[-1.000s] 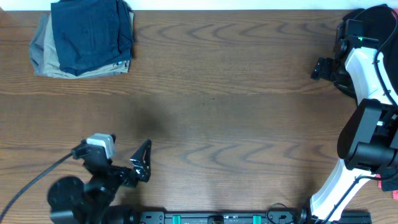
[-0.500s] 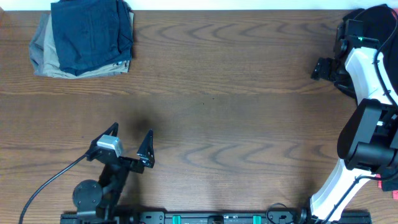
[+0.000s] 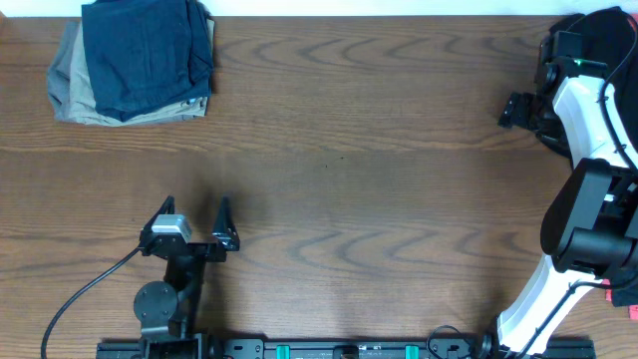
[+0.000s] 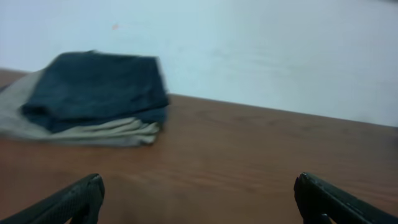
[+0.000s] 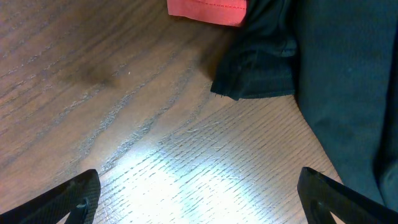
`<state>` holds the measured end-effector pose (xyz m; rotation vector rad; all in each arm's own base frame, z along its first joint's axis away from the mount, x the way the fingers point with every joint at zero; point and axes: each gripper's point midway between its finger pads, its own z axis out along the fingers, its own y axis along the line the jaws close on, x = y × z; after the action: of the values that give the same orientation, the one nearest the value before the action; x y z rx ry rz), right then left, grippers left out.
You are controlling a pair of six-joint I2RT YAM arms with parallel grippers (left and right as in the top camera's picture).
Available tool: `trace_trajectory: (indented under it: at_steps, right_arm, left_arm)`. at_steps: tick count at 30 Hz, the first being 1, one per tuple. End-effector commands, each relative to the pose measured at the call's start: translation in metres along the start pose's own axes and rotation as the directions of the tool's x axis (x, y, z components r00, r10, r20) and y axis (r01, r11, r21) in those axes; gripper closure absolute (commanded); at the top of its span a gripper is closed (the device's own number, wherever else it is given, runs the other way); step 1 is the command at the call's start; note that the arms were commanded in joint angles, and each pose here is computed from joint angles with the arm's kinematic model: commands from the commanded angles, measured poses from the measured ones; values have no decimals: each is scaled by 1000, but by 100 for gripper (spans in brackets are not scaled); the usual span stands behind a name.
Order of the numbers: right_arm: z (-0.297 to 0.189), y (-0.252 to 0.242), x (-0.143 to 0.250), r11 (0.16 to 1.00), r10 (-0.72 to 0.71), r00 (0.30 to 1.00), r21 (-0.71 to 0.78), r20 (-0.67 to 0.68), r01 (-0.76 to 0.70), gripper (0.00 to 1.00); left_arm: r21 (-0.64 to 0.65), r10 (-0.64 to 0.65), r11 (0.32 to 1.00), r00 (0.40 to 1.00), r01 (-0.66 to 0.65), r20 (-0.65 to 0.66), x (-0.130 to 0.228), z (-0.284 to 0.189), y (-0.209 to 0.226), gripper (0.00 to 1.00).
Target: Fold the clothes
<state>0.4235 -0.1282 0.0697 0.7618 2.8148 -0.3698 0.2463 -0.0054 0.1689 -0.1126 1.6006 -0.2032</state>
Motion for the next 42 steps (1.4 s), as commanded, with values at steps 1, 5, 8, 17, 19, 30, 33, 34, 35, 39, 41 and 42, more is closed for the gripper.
trace_trajectory:
  at_steps: [1, 5, 8, 17, 19, 30, 33, 34, 35, 39, 41, 42]
  right_arm:
    - [0, 3, 1, 1000, 8, 1000, 7, 1, -8, 1]
    - [0, 3, 1, 1000, 7, 1000, 6, 1, -7, 1]
    - [0, 3, 1, 1000, 7, 1000, 6, 1, -7, 1]
    - [0, 3, 1, 1000, 8, 1000, 7, 1, -8, 1]
    - [0, 2, 1, 1000, 9, 1000, 7, 1, -9, 1]
    - [0, 5, 1, 1000, 4, 1000, 5, 2, -4, 1]
    - [0, 5, 1, 1000, 4, 1000, 5, 2, -4, 1]
    - [0, 5, 1, 1000, 3, 1000, 5, 2, -3, 1]
    - [0, 5, 1, 1000, 4, 1000, 5, 2, -4, 1]
    - [1, 6, 2, 1000, 1, 1000, 6, 0, -1, 1]
    - [1, 6, 2, 1000, 1, 1000, 6, 0, -1, 1]
    - [1, 6, 2, 1000, 0, 1000, 6, 0, 0, 1]
  left_arm:
    - [-126, 8, 992, 1000, -4, 27, -3, -2, 23, 2]
    - [-187, 4, 982, 1000, -2, 9, 2, -4, 36, 2]
    - [-213, -10, 977, 998, -3, -60, 19, -5, 42, 2]
    - [-215, -14, 977, 997, -3, -80, 24, -6, 43, 2]
    - [-215, -14, 977, 997, -3, -80, 24, -6, 43, 2]
    - [-215, -14, 977, 997, -3, -80, 24, -6, 43, 2]
    - [-215, -14, 977, 997, -3, -80, 24, -6, 43, 2]
    - [-215, -14, 977, 997, -3, -80, 24, -6, 43, 2]
    - [-215, -14, 977, 997, -3, -80, 24, -6, 43, 2]
    - [-215, -14, 977, 997, -3, -80, 24, -6, 43, 2]
    - [-215, -14, 977, 997, -3, -80, 24, -6, 43, 2]
    - [-215, -14, 977, 997, -3, -80, 24, -6, 43, 2]
